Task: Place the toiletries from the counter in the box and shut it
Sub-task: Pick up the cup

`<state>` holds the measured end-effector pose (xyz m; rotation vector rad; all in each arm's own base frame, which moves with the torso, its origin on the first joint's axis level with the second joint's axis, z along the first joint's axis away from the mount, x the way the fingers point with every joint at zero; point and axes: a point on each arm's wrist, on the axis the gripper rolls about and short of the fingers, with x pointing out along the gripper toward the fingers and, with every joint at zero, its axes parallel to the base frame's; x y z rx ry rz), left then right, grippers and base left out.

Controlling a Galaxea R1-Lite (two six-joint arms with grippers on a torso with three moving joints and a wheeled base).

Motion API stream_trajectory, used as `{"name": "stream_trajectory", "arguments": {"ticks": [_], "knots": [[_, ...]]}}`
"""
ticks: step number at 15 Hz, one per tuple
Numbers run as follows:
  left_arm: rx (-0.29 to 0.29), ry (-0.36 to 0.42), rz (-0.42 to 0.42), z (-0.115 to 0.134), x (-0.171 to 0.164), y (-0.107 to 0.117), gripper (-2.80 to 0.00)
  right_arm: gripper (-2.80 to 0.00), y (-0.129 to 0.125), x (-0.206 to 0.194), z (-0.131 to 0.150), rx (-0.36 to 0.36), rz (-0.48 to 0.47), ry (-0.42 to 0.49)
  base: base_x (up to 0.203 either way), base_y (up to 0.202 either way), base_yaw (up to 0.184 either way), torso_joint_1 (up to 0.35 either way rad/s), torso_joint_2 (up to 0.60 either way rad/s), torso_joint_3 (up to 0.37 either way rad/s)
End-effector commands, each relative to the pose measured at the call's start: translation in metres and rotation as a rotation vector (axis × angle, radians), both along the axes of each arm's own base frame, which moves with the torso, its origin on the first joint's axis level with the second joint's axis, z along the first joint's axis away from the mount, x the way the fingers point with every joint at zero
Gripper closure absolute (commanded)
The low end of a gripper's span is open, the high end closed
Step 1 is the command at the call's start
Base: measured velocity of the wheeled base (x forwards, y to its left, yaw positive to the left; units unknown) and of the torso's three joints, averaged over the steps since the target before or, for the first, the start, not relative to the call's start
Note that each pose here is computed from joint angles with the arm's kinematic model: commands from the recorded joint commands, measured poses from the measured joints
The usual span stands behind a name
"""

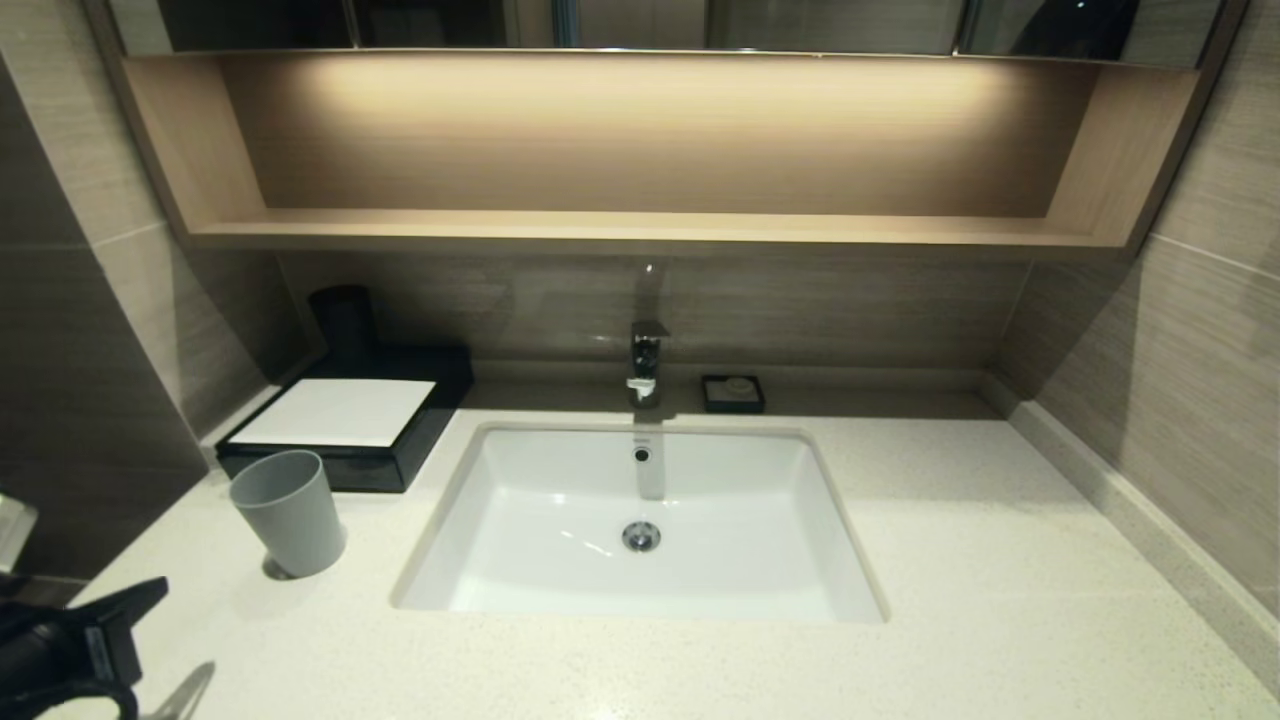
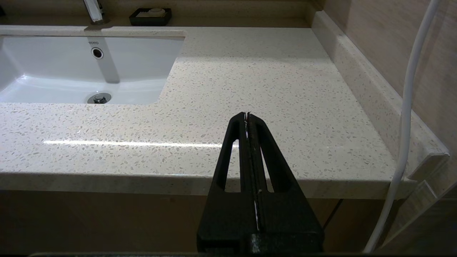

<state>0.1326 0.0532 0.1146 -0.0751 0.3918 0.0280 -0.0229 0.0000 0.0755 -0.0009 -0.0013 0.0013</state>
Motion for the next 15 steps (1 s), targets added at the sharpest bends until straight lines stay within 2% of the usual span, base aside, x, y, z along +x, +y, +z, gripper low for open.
{"name": "stream_trajectory", "arguments": {"ticks": [1, 3, 7, 15], "knots": [[-0.004, 0.009, -0.001, -0.005, -0.002, -0.001, 0.00, 0.00, 0.000, 0.000, 0.000, -0.001, 0.000, 0.000, 0.000, 0.000, 0.000, 0.000, 0.00, 0.000], [0.001, 0.006, -0.001, -0.005, -0.004, -0.002, 0.00, 0.00, 0.000, 0.000, 0.000, -0.001, 0.000, 0.000, 0.000, 0.000, 0.000, 0.000, 0.00, 0.000], [0.009, 0.060, -0.020, -0.020, -0.018, -0.008, 0.00, 0.00, 0.000, 0.000, 0.000, -0.001, 0.000, 0.000, 0.000, 0.000, 0.000, 0.000, 0.00, 0.000], [-0.014, 0.108, -0.022, -0.027, -0.005, -0.003, 0.00, 0.00, 0.000, 0.000, 0.000, -0.001, 0.000, 0.000, 0.000, 0.000, 0.000, 0.000, 0.00, 0.000]]}}
